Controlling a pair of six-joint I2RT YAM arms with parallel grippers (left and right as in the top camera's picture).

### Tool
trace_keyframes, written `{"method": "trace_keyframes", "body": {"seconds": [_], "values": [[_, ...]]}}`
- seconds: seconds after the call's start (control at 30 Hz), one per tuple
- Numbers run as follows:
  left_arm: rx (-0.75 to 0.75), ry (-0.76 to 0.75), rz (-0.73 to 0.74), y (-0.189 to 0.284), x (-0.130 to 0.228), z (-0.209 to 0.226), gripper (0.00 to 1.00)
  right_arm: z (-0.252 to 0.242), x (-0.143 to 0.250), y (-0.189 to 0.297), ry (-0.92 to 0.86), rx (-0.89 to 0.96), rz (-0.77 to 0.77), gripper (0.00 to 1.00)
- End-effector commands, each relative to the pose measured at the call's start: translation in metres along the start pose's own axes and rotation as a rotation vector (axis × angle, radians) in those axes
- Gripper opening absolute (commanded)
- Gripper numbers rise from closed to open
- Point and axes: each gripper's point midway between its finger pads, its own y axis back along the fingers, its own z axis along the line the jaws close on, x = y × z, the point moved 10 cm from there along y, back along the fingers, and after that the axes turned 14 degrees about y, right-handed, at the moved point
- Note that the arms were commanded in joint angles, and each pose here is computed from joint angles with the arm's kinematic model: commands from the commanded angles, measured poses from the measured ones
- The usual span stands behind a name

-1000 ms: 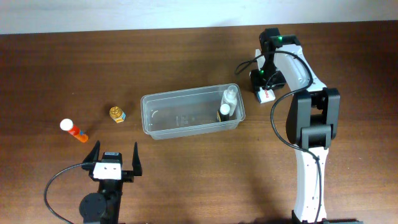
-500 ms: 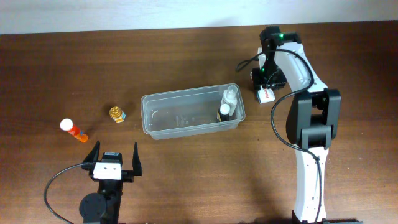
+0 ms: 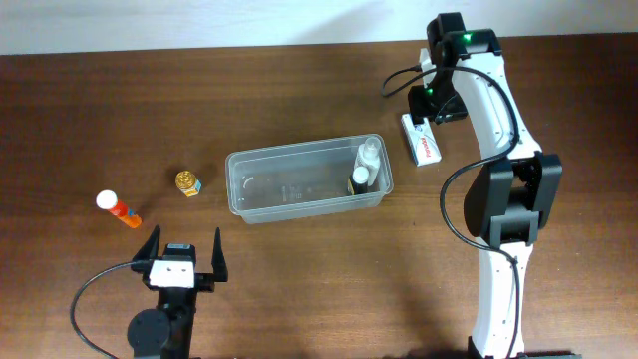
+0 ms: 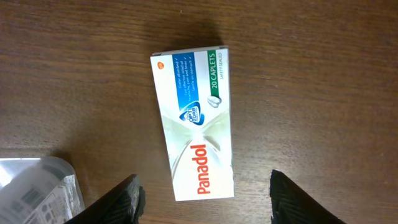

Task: Pack container
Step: 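Grasp the Panadol box by its end and lift it upright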

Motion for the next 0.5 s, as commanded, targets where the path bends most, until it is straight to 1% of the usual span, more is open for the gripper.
{"method": "trace_keyframes", "body": {"seconds": [0.0,0.2,0.47], "values": [[0.003,-0.009,0.000,0.000,0.001,0.000,0.99,-0.001,0.001,-0.004,0.030,0.004,0.007,0.63],[0.003,-0.009,0.000,0.000,0.001,0.000,0.99,0.001,0.000,-0.028,0.060,-0.027,0.028,0.70],[0.003,-0.009,0.000,0.000,0.001,0.000,0.99,0.002,0.003,-0.047,0.063,-0.037,0.045,0.71]]}}
